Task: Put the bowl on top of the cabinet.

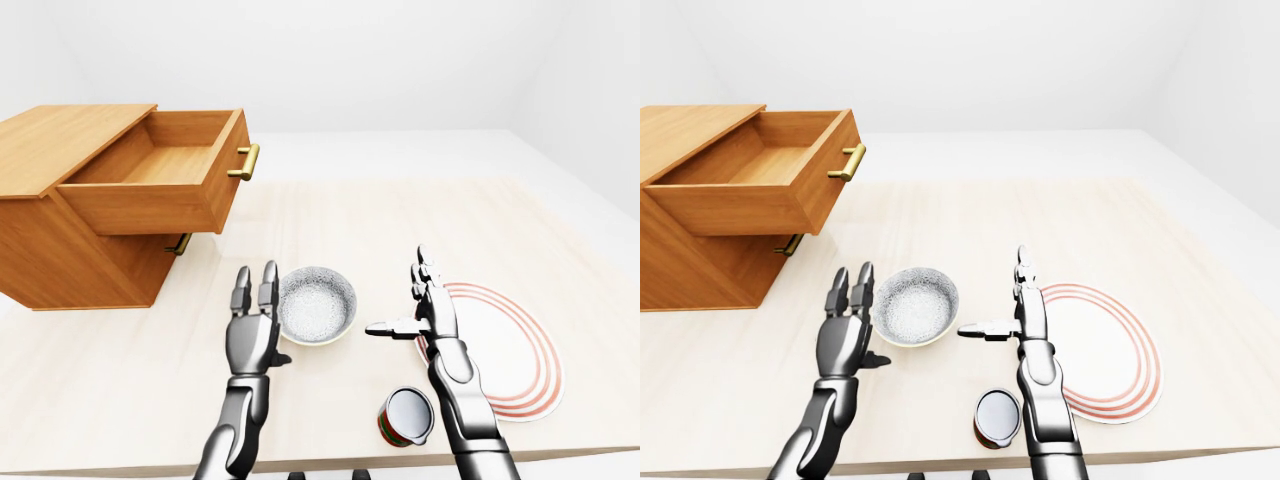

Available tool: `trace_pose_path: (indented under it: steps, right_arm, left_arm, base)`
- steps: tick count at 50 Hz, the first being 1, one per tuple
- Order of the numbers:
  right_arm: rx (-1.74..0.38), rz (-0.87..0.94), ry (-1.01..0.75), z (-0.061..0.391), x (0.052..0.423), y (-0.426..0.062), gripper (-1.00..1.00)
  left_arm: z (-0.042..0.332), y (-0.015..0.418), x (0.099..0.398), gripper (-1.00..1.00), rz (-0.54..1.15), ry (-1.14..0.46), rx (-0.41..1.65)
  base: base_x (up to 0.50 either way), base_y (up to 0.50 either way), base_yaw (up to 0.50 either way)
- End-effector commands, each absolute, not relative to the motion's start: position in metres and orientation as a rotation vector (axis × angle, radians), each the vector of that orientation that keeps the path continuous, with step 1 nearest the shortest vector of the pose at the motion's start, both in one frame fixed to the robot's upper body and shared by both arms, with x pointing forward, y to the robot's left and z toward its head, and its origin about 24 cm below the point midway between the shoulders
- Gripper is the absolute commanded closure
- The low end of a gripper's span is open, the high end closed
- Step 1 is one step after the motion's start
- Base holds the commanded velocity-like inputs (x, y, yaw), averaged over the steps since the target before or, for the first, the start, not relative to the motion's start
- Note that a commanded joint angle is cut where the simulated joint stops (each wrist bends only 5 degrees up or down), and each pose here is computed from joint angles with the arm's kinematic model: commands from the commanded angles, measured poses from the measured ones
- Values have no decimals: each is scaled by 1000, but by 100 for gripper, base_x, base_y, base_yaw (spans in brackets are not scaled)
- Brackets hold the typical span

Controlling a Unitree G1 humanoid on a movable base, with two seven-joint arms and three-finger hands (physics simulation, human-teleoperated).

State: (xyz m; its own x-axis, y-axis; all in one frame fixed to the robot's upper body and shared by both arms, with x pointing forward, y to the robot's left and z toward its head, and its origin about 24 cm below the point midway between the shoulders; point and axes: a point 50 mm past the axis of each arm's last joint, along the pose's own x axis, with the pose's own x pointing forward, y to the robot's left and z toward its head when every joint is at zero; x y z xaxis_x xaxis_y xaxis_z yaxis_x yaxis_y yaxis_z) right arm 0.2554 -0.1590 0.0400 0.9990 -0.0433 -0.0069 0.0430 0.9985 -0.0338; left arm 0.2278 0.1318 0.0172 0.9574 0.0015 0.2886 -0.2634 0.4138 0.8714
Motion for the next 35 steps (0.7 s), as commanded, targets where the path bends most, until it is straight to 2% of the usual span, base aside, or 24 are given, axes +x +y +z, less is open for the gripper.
trace_pose_path:
  steps: [1, 10, 35]
  right_arm:
    - [-36, -42, 7, 40, 256, -158, -100]
    - [-37, -43, 6, 40, 256, -159, -100]
    - [-33, -46, 5, 41, 256, -161, -100]
  left_arm:
    - [8, 118, 236, -100, 66, -296, 1249]
    - [13, 114, 237, -100, 57, -341, 1278]
    - [4, 105, 235, -100, 3, -334, 1287]
  base:
    - [0, 0, 0]
    - [0, 0, 0]
    - [0, 0, 0]
